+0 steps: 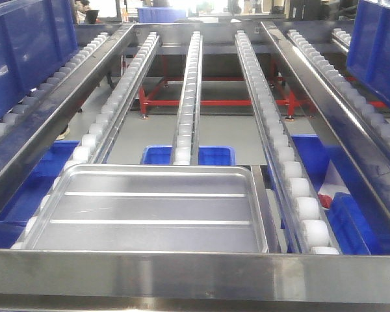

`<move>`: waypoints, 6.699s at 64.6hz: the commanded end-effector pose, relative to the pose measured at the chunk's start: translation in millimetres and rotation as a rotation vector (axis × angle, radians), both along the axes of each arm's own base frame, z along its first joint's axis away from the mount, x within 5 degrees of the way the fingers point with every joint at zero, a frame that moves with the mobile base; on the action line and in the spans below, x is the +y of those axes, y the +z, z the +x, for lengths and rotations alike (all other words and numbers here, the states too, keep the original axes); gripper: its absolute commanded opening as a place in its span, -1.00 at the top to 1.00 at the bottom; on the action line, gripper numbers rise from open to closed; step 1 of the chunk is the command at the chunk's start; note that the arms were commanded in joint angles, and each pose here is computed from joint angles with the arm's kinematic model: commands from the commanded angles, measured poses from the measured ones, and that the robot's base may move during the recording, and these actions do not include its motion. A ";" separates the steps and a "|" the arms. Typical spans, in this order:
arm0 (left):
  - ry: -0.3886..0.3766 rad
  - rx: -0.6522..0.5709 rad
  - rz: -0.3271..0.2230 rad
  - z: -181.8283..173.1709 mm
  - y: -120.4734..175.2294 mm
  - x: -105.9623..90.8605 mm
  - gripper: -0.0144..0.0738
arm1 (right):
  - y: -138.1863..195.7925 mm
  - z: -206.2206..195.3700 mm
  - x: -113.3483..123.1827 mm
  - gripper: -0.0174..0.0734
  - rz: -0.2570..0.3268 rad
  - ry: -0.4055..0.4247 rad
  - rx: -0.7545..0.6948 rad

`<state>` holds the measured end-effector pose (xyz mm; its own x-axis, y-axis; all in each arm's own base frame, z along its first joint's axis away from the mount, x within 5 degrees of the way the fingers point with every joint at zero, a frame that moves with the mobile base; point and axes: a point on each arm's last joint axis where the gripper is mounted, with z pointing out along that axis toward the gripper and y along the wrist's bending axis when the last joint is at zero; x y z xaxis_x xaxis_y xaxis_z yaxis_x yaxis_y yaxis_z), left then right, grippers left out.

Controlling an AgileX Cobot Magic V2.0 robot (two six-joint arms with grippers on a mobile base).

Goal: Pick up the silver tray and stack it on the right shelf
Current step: 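Move both grippers above the silver tray on the shelf, then lower both grippers onto the tray's side rims and close them, then lift the silver tray with both grippers off the shelf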

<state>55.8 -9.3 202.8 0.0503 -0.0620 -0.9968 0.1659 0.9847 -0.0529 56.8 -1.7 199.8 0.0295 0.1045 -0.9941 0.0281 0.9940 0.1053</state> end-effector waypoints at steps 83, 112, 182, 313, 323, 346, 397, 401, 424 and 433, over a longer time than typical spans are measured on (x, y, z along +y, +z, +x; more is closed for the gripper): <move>-0.007 0.133 0.095 47.1 170.6 -8.3 0.90 | 134.3 18.3 1.8 0.48 -0.003 0.030 -0.024; -0.046 0.448 0.061 101.1 142.0 -21.1 0.88 | 142.5 70.4 30.5 -0.36 -0.019 0.257 0.186; -0.213 1.038 0.092 157.0 111.1 -98.7 -0.12 | 81.4 168.0 166.9 -0.34 0.085 0.367 1.049; -0.044 1.255 0.230 225.3 -6.8 -158.9 -0.12 | 3.0 224.7 206.3 -0.22 0.036 0.227 1.174; -0.046 1.250 0.233 225.8 -6.6 -158.9 0.05 | 3.3 225.3 206.4 0.11 0.032 0.230 1.166; -0.045 1.237 0.259 226.7 -6.4 -157.7 0.89 | 3.1 225.0 206.2 0.49 0.030 0.228 1.169; -0.048 1.137 0.203 219.0 52.7 -151.0 0.89 | 54.4 210.0 191.3 0.48 0.048 0.247 1.071; -0.046 1.133 0.200 216.1 58.1 -148.9 0.89 | 60.1 207.4 189.1 0.48 0.052 0.248 1.063; -0.134 1.039 0.208 194.8 106.5 -170.8 0.88 | 91.9 189.5 173.0 0.48 0.063 0.237 1.028; -0.152 1.027 0.154 187.4 115.6 -185.1 0.88 | 103.4 180.3 164.5 0.48 0.060 0.221 1.029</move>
